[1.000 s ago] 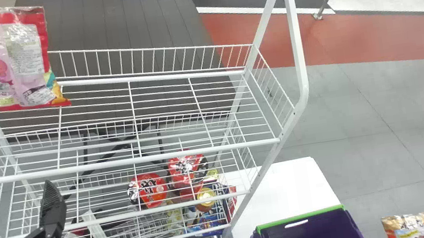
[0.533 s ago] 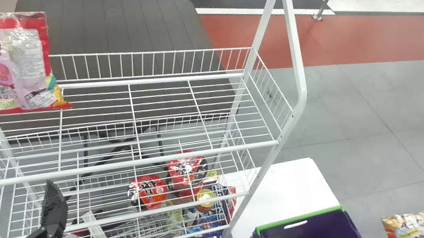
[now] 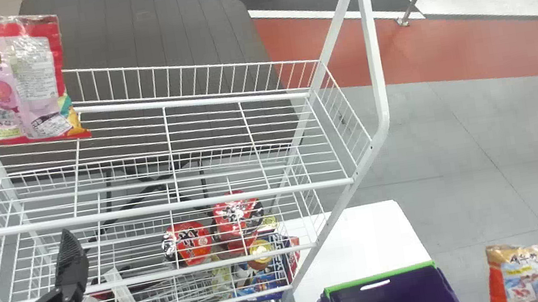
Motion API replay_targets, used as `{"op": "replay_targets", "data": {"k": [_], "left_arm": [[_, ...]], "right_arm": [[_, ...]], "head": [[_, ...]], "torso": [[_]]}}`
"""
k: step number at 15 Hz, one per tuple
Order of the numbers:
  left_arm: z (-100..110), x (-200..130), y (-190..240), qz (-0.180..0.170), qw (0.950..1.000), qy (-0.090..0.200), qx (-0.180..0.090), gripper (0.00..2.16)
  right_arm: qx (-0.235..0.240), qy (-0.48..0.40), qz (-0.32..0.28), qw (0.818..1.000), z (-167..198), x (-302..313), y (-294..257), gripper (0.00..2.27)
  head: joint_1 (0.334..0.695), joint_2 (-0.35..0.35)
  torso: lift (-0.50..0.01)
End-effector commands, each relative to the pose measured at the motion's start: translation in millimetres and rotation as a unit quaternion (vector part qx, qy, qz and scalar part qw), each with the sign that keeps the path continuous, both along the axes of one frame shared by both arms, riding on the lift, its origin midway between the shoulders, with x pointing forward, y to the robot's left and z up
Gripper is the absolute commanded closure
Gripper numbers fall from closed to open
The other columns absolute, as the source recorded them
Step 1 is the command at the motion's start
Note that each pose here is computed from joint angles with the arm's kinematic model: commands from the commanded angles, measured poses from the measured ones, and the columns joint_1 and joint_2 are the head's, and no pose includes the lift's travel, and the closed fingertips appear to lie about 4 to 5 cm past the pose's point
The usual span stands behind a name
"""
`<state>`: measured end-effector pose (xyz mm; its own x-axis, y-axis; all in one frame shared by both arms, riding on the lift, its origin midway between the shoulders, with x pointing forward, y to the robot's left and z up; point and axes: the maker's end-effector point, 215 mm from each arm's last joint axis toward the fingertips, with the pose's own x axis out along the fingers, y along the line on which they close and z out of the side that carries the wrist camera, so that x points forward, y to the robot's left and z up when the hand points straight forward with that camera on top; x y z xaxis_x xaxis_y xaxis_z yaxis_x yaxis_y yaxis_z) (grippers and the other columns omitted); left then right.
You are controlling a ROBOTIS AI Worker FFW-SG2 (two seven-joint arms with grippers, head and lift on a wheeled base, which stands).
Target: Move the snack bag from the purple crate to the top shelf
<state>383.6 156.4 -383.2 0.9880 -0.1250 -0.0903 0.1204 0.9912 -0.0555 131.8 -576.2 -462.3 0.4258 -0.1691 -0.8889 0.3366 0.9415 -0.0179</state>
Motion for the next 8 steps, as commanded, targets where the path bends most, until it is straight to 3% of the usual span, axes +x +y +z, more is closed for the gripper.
{"op": "replay_targets", "data": {"k": [1, 5, 8], "left_arm": [[1.3, -0.3, 0.3, 0.000, 1.0000, -0.002, 0.000, 0.10], [1.5, -1.1, -0.3, -0.001, 1.0000, -0.003, -0.001, 0.10], [0.9, -1.6, -0.3, -0.001, 1.0000, -0.002, -0.001, 0.10]], "right_arm": [[-0.014, -0.030, -0.006, 0.999, 35.1, 11.1, 14.6, 2.13], [-0.010, -0.085, 0.012, 0.996, 87.7, 38.2, 44.6, 2.13], [0.016, -0.105, -0.008, 0.994, 105.4, 49.5, 74.2, 2.13]], "head": [[0.695, -0.350], [0.695, -0.350], [0.695, -0.350]], "torso": [[0.000], [0.000], [0.000]]}}
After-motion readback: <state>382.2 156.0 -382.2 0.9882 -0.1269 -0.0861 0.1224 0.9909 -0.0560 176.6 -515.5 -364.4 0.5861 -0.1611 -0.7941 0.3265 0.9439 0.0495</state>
